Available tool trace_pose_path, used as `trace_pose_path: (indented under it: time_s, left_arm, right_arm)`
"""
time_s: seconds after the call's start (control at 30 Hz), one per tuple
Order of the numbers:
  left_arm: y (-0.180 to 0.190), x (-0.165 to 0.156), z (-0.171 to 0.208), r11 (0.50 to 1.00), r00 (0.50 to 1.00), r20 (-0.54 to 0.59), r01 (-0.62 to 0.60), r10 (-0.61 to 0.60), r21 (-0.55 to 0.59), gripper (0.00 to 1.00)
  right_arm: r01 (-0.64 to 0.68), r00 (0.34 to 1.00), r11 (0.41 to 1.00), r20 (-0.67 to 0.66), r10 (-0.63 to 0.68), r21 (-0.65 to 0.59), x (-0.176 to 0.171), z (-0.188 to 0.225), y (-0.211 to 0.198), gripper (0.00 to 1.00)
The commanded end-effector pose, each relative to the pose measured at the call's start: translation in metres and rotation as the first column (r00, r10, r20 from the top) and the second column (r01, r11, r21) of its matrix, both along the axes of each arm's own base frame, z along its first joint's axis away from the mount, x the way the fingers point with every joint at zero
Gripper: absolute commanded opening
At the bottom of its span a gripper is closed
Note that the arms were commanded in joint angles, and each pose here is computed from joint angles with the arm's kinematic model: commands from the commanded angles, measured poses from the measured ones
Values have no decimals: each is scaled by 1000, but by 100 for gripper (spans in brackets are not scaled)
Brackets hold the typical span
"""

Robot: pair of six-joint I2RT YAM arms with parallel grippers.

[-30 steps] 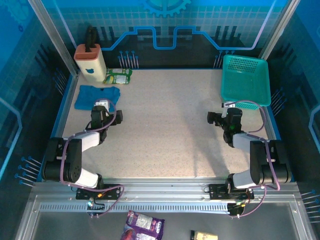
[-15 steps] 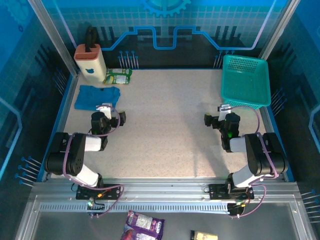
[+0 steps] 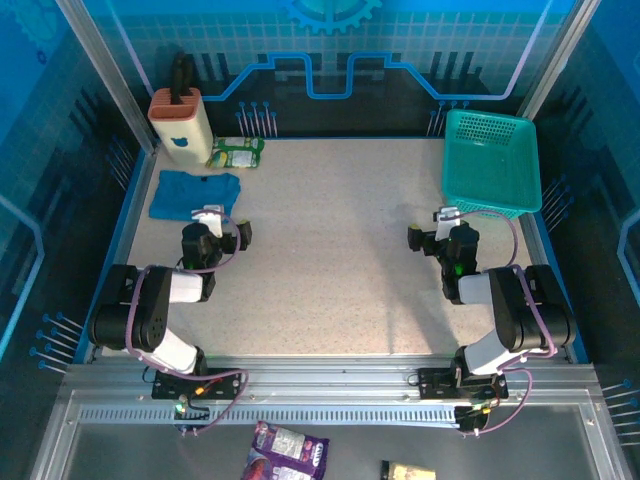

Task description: Fold the inside-out t-shirt

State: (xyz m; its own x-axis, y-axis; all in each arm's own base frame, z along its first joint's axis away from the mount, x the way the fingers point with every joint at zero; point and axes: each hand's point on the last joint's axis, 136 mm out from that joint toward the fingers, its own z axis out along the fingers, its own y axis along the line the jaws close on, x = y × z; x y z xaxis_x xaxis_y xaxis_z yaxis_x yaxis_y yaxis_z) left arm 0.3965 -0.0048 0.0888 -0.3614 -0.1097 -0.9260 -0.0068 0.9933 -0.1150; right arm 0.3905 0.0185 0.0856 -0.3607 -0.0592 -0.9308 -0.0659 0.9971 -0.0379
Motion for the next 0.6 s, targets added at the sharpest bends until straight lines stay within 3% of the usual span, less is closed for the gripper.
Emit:
trace_pose_path:
  time_s: [0.0,0.57]
  left_arm:
    - [-4,2,7,999,999,34,31,-31,10,99]
    - [-4,2,7,999,999,33,31,-32,10,99]
  right_arm:
    - [-19,999,1000,49,20,-16,8,14,5,100]
    - [-60,997,998,38,60,-13,8,12,12,100]
